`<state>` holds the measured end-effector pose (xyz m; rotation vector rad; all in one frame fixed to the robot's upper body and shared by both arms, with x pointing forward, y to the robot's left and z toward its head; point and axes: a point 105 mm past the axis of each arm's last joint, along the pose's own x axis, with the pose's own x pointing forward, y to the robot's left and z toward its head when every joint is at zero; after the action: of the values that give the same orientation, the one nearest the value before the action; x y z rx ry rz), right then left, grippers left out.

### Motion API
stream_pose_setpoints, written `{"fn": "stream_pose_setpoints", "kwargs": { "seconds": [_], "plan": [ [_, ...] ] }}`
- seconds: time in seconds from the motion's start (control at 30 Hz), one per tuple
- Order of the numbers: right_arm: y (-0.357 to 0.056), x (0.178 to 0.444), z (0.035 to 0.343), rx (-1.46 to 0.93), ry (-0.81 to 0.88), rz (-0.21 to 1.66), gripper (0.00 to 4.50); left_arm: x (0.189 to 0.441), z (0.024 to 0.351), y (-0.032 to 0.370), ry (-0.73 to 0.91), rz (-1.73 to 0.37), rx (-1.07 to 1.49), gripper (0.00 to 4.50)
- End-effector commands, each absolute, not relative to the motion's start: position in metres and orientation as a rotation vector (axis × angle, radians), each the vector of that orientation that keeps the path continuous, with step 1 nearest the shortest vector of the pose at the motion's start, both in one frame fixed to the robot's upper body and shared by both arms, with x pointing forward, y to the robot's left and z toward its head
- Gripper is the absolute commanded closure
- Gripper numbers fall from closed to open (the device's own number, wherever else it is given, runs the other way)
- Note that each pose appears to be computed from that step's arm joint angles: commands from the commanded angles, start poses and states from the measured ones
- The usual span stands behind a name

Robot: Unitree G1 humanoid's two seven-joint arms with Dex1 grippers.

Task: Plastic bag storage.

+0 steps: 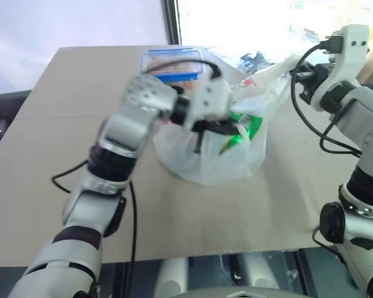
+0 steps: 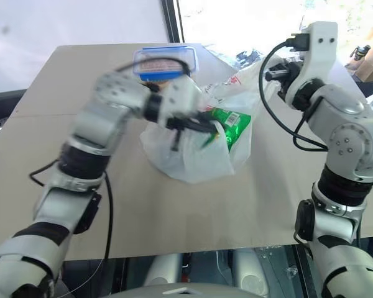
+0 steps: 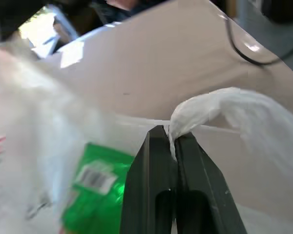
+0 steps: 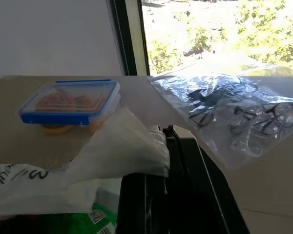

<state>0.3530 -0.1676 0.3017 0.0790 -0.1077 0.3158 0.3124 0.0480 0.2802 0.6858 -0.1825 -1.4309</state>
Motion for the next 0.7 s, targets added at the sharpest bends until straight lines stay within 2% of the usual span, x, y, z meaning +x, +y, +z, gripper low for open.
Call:
{"fn": "stream_pose_setpoints", "kwargs": {
  "seconds": [0.03, 0.1, 0.2, 0.3, 0.4, 0.47, 0.53, 0.7],
  "plan": [
    [-0.186, 0.348, 0.317, 0.092, -0.17, 0.282, 4.5, 0.322, 0.314, 0.067, -0.281, -1.235, 0.512, 4.42],
    [-0.192, 0.347, 0.323, 0.125, -0.191, 0.278, 4.5, 0.337, 0.334, 0.078, -0.344, -1.084, 0.379, 4.42],
    [-0.198, 0.343, 0.341, 0.201, -0.251, 0.297, 4.5, 0.354, 0.378, 0.097, -0.525, -0.885, 0.118, 4.42],
    [-0.196, 0.328, 0.387, 0.363, -0.395, 0.4, 4.5, 0.375, 0.42, 0.14, -0.62, -0.628, -0.12, 4.42],
    [-0.199, 0.307, 0.437, 0.455, -0.535, 0.475, 4.5, 0.381, 0.454, 0.18, -0.711, -0.485, -0.293, 4.42],
    [-0.203, 0.295, 0.459, 0.469, -0.592, 0.492, 4.5, 0.384, 0.462, 0.19, -0.723, -0.465, -0.347, 4.42],
    [-0.205, 0.29, 0.468, 0.466, -0.606, 0.495, 4.5, 0.386, 0.464, 0.189, -0.725, -0.471, -0.327, 4.42],
    [-0.211, 0.285, 0.468, 0.408, -0.581, 0.462, 4.5, 0.39, 0.466, 0.167, -0.716, -0.56, -0.286, 4.42]
  ]
}}
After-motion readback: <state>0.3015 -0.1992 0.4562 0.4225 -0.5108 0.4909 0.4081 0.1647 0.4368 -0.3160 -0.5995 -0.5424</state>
